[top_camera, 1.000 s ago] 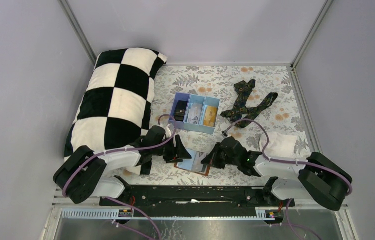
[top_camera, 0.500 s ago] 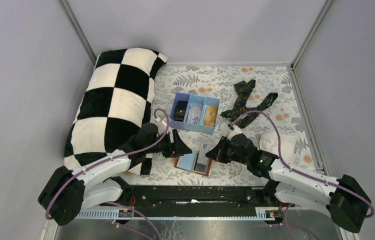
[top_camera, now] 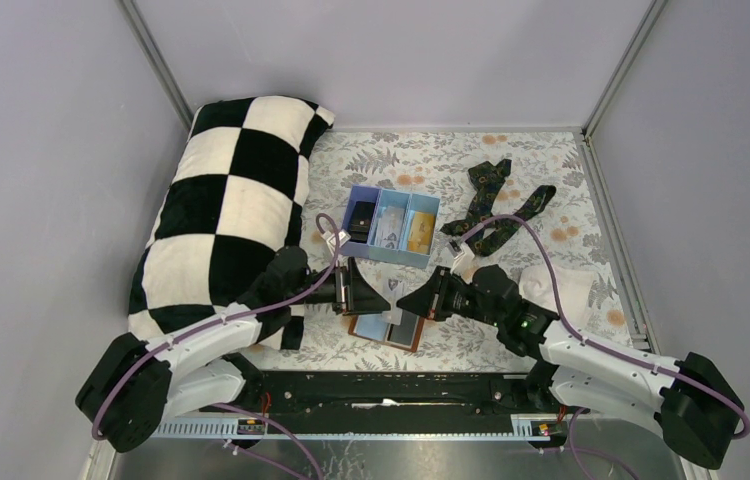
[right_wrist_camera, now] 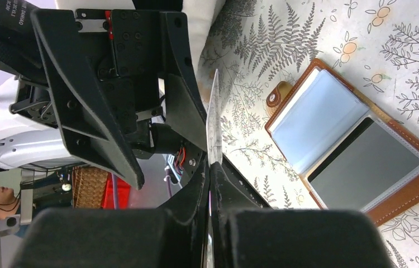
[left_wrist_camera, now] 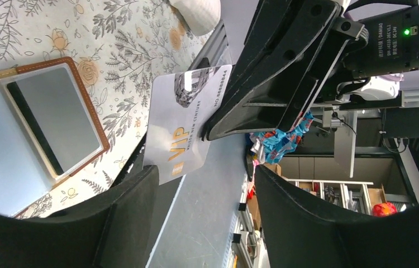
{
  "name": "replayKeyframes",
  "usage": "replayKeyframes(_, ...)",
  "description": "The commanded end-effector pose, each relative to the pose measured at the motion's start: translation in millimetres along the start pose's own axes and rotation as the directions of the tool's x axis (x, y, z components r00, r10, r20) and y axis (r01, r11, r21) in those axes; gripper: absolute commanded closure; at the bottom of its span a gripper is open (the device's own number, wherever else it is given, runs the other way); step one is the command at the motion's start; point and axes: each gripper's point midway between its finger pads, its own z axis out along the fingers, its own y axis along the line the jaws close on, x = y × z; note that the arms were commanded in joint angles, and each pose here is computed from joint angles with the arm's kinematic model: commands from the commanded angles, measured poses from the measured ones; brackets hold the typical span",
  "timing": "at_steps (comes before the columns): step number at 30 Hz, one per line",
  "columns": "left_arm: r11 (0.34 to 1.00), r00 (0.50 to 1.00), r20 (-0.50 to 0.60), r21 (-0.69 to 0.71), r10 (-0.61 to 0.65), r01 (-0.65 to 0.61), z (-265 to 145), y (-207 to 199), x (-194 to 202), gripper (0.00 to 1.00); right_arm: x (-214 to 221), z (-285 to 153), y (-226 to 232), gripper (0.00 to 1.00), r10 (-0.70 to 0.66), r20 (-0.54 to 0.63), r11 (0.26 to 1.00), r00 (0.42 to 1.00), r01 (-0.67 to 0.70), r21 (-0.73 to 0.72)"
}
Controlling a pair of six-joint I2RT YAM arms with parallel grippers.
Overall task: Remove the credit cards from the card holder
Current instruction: Place the credit card in the storage box.
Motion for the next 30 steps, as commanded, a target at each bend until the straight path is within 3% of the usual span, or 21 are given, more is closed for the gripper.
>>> replayKeyframes(1,0.995,0.999,0.006,0.094,0.032,-0.032,1.3,-16.9,-5.0,0.38,-7.9,-0.1,27.7,1.00,-0.004,0.018,0.992,1.000,0.006,-0.128)
replayKeyframes(3,0.994,1.000,0.012,0.104,0.028,-0.029,1.5,-18.6,-5.9,0.47,-5.2,1.8,27.4,1.00,0.002,0.004,0.991,1.000,-0.001,-0.135)
replayKeyframes(5,0.996,1.000,0.013,0.086,0.022,-0.023,2.3,-15.0,-6.8,0.51,-4.0,1.9,30.0,1.00,0.015,-0.001,0.988,1.000,-0.015,-0.151)
replayKeyframes(14,0.997,0.996,0.038,-0.034,0.075,-0.074,-4.1,-5.0,-13.0,0.34,-5.9,-2.1,18.3,1.00,-0.007,0.019,0.996,1.000,0.009,-0.084)
replayKeyframes(18,0.994,0.996,0.045,-0.079,0.077,-0.073,-7.3,3.5,-15.1,0.31,-5.5,-5.9,20.8,1.00,-0.008,0.021,0.995,1.000,0.009,-0.096)
replayKeyframes(26,0.998,0.998,0.033,-0.031,0.052,-0.051,-3.9,1.5,-12.4,0.32,-6.0,-6.9,29.5,1.00,-0.012,0.011,0.992,1.000,0.013,-0.127)
replayKeyframes(30,0.997,0.997,0.040,0.006,0.071,-0.071,-4.8,-7.9,-14.1,0.41,-3.6,-3.3,27.1,1.00,-0.005,-0.002,0.992,1.000,0.005,-0.124)
